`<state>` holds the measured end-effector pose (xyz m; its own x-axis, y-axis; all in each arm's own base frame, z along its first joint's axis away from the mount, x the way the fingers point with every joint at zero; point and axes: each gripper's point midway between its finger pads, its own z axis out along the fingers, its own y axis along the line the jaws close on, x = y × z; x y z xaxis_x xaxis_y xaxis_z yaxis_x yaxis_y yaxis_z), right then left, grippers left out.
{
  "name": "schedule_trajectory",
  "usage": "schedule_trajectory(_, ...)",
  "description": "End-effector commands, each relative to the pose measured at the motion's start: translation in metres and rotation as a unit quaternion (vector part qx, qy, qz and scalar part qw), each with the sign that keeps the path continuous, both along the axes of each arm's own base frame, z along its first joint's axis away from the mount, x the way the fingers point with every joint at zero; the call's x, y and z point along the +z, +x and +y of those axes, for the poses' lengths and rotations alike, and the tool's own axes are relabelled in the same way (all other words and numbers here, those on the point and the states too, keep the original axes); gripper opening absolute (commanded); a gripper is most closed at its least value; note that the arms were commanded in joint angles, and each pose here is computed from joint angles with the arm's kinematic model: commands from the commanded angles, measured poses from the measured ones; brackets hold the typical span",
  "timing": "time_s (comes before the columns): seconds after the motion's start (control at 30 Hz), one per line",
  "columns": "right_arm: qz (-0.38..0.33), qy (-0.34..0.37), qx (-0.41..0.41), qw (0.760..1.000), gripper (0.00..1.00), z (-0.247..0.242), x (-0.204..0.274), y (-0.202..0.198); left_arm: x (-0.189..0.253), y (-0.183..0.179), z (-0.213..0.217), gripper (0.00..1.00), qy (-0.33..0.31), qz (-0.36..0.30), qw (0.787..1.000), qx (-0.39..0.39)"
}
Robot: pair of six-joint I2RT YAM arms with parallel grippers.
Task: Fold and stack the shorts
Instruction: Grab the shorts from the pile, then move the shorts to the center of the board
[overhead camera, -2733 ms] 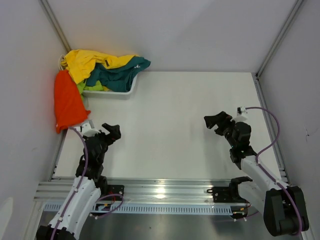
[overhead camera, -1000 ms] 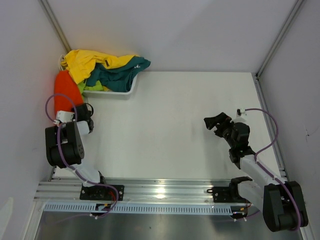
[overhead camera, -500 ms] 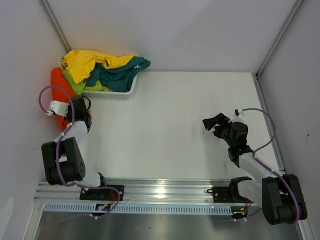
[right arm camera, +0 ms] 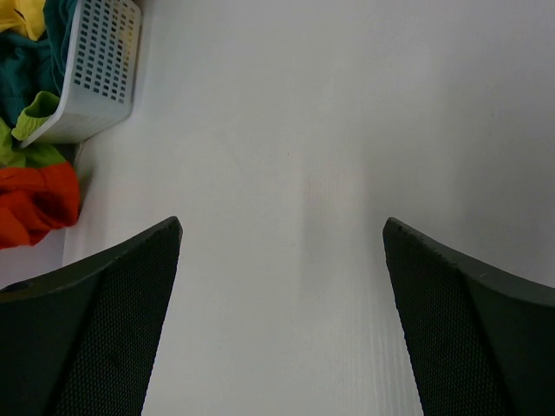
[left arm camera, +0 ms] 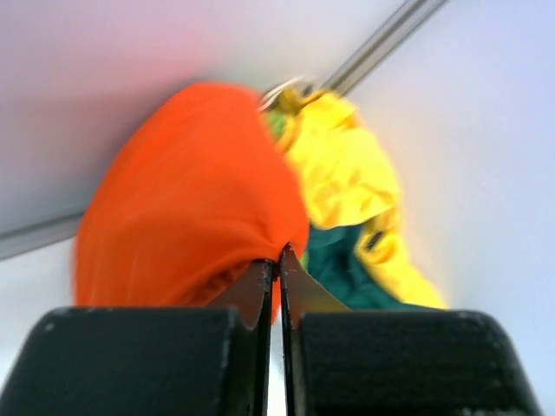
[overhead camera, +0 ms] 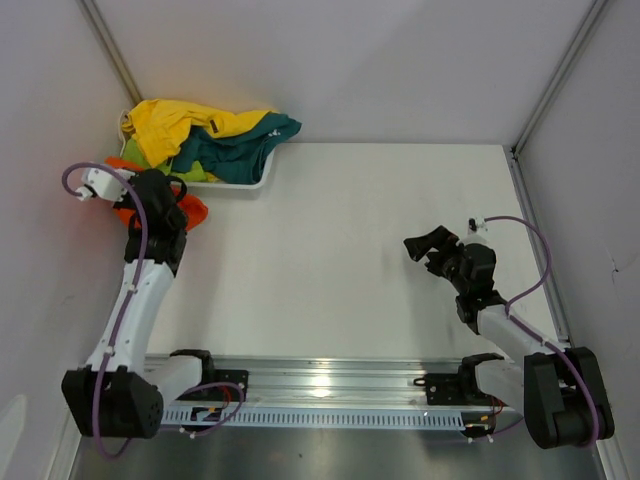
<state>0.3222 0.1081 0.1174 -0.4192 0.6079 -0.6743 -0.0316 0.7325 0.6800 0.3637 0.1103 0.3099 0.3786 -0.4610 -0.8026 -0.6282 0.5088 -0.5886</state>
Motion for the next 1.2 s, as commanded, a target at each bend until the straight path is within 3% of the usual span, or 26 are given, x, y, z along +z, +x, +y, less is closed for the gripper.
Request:
schedule_trajectory(0.0,-0.027,0.009,0.004,1.0,0.99,0.002,0.018,0.007,0.089,-0.025,-0.015,0.0,0.048,-0.086,0.995,-0.023)
schedule_trajectory(0.17,-0.03,0.007,0.008,1.0,1.0,0.003,0.021,0.006,0.159,-0.051,-0.054,0.0,0.067,-0.162,0.977,-0.118)
schedule_trajectory(0.43,-0.062,0.009,0.076,0.995,1.0,0.027,0.037,0.004,0.192,-0.057,-0.133,0.0,0.036,-0.215,0.932,-0.29)
schedule_trajectory(0.67,-0.158,-0.01,0.23,0.96,0.96,0.089,0.071,-0.027,0.175,-0.056,-0.19,0.0,0.006,-0.208,0.896,-0.392)
schedule_trajectory(0.8,-0.193,-0.025,0.282,0.939,0.96,0.111,0.079,-0.043,0.14,-0.054,-0.219,0.0,-0.014,-0.182,0.883,-0.432)
schedule_trajectory(1.03,-0.189,-0.051,0.335,0.922,0.95,0.145,0.069,-0.051,0.097,-0.057,-0.262,0.0,-0.044,-0.14,0.864,-0.482)
schedule_trajectory(1.17,-0.197,-0.066,0.357,0.911,0.93,0.158,0.065,-0.054,0.102,-0.066,-0.269,0.0,-0.052,-0.148,0.852,-0.5)
